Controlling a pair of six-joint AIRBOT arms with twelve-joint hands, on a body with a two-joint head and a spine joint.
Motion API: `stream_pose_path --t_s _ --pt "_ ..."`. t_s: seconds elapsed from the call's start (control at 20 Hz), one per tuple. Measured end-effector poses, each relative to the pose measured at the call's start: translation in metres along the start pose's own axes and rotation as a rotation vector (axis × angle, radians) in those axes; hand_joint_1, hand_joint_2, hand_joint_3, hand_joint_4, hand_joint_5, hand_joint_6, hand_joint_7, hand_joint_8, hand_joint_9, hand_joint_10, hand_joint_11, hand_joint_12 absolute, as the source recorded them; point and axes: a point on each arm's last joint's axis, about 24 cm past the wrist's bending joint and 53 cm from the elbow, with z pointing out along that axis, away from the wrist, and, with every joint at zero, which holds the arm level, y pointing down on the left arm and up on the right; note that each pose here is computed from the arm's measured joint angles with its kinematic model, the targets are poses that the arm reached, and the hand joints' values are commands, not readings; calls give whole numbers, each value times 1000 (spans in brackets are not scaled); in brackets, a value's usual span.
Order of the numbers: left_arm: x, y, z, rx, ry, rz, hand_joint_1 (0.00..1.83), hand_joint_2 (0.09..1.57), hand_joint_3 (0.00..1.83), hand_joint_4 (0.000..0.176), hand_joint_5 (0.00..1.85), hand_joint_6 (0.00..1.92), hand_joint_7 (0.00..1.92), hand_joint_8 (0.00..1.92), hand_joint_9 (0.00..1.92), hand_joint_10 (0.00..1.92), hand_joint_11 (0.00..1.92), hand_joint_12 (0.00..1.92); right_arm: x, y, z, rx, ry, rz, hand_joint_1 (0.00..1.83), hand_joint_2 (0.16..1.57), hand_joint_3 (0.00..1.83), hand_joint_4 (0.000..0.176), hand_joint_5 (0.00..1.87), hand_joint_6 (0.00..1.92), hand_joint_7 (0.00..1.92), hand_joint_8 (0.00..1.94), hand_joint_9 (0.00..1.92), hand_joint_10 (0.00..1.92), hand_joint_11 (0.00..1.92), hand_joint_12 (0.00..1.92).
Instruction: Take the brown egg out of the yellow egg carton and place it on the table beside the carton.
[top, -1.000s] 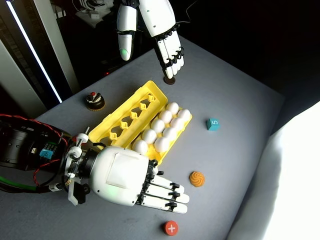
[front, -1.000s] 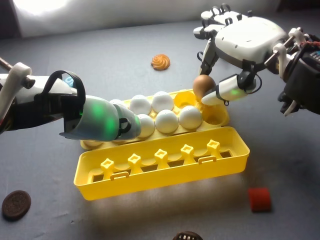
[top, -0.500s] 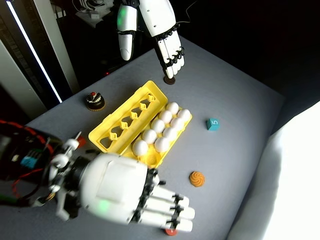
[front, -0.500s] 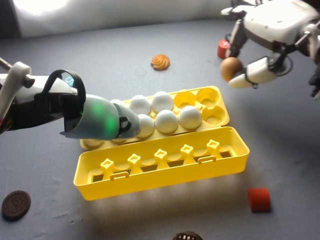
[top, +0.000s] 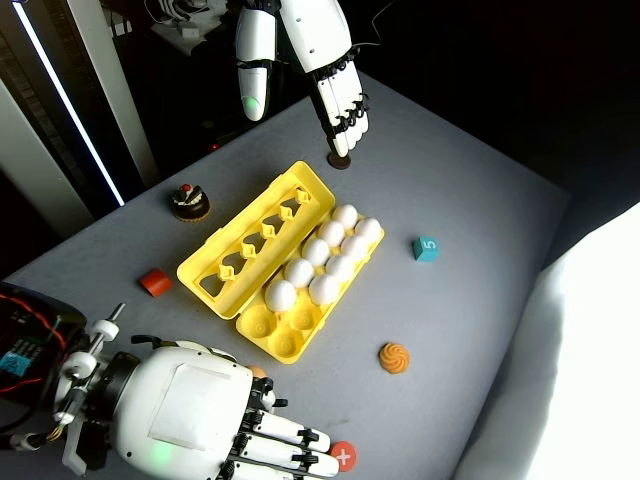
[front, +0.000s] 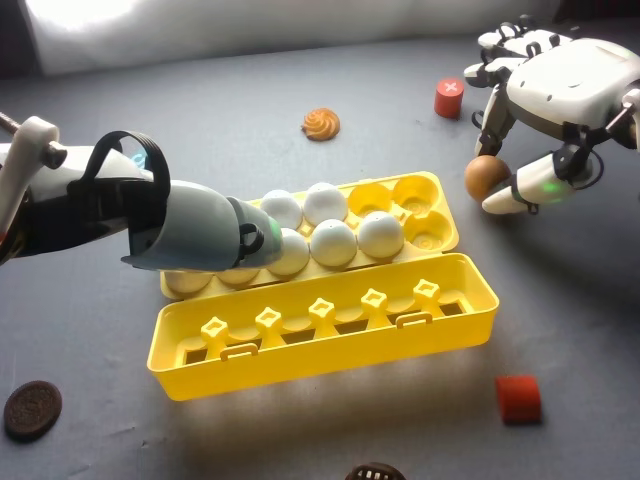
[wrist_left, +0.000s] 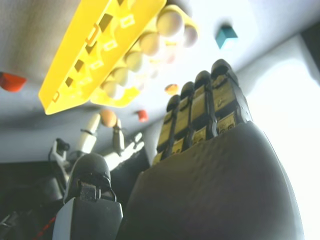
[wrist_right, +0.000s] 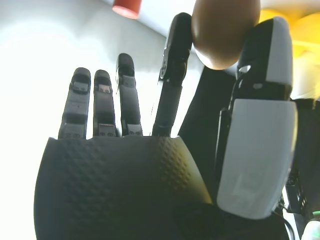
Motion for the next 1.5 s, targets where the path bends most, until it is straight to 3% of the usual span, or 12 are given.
stream_pose_path --t_s 0.75,0.9,0.95,1.0,1.1,1.15,1.2,1.25,1.4,1.5 --pt "0 0 0 0 -2 0 0 1163 1 0 29 10 57 13 37 13 17 8 2 -15 -10 13 -45 -2 1129 948 0 176 1489 65 266 7 4 0 0 0" --pt "-1 0 0 -2 -3 0 0 1154 0 0 2 0 27 0 7 0 0 0 -5 -24 -14 27 -44 -12 1131 940 0 176 1492 60 293 13 57 21 0 0" --pt "-1 0 0 -1 -2 0 0 1154 0 0 16 6 42 7 21 6 4 2 -7 -26 -15 33 -42 -17 1126 941 0 176 1489 51 421 20 66 13 0 0" --pt "-1 0 0 -1 -2 0 0 1161 1 0 19 7 42 7 19 5 0 0 -6 -30 -16 39 -40 -21 1016 838 0 166 1240 9 447 9 32 2 0 0" --pt "0 0 0 -1 -2 0 0 1153 0 0 14 3 41 5 18 4 2 1 -3 -33 -17 46 -26 -33 984 789 0 136 1128 0 472 11 2 0 0 0" --pt "0 0 0 0 -2 0 0 1149 0 0 22 6 45 6 23 6 8 4 2 -34 -17 51 -8 -29 960 805 0 104 1065 0 459 5 0 0 0 0" --pt "-1 0 0 -1 -2 0 0 1145 0 0 4 0 22 0 4 0 1 0 6 -35 -17 54 7 -28 952 806 0 98 1056 1 414 0 0 0 0 0" --pt "-1 0 0 -1 -3 0 0 1155 0 0 39 14 59 16 37 14 24 11 7 -34 -16 52 9 -30 902 805 0 109 1032 0 356 0 0 0 0 0" --pt "-1 0 0 0 -2 0 0 1152 0 0 10 0 28 1 7 0 0 0 13 -28 -15 40 15 -28 882 792 0 107 998 0 344 1 0 0 0 0" --pt "-1 0 0 -1 -3 0 0 1145 0 0 22 6 37 5 18 5 7 3 16 -27 -14 38 22 -28 887 776 0 116 985 0 338 0 0 0 0 0"
